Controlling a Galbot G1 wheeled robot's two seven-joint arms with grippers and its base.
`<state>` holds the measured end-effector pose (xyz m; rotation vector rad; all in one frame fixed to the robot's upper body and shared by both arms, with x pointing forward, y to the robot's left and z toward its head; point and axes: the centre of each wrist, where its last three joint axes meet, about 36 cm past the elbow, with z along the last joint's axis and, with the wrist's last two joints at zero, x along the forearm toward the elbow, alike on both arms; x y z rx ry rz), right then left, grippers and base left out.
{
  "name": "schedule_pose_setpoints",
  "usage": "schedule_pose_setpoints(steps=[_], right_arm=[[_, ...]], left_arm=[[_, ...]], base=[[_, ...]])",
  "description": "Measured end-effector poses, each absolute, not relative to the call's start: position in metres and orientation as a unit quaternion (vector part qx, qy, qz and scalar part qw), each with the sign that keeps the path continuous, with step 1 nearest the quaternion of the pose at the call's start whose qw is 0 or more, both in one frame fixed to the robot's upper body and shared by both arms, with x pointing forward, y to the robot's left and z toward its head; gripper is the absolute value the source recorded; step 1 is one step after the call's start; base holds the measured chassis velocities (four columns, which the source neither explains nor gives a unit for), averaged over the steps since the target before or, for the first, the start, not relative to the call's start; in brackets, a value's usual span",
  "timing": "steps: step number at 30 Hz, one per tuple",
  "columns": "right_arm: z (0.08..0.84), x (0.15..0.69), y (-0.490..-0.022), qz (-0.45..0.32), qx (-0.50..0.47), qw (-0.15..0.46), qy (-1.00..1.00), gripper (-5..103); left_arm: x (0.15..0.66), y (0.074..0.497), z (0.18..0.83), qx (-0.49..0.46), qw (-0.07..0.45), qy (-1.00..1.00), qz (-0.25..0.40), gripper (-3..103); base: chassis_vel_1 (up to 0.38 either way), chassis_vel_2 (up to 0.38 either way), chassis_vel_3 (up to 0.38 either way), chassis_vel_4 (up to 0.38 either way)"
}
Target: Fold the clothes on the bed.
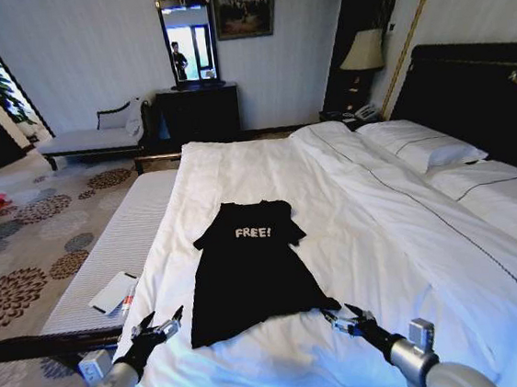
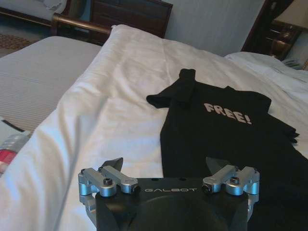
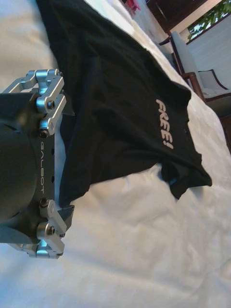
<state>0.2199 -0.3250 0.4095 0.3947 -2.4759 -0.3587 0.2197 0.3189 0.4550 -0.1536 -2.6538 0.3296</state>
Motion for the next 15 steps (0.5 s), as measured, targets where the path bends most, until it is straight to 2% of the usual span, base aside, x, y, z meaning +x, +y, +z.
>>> schedule_pose_setpoints(steps=[14,15], right_arm=[[0.389,0.238,-0.325,-0.139,0.157,0.305,-0.929,100],[0.389,0.24,-0.325,-0.145,0.158,0.306,-0.928,103]], left_arm=[[0.229,0.306,0.449,-0.063,0.237,-0.963,0.116,99],[0.23,0.305,0.448,-0.063,0.237,-0.963,0.116,99]], base=[[0.0,0.0,0.0,0.0],[0.0,0.0,0.0,0.0]])
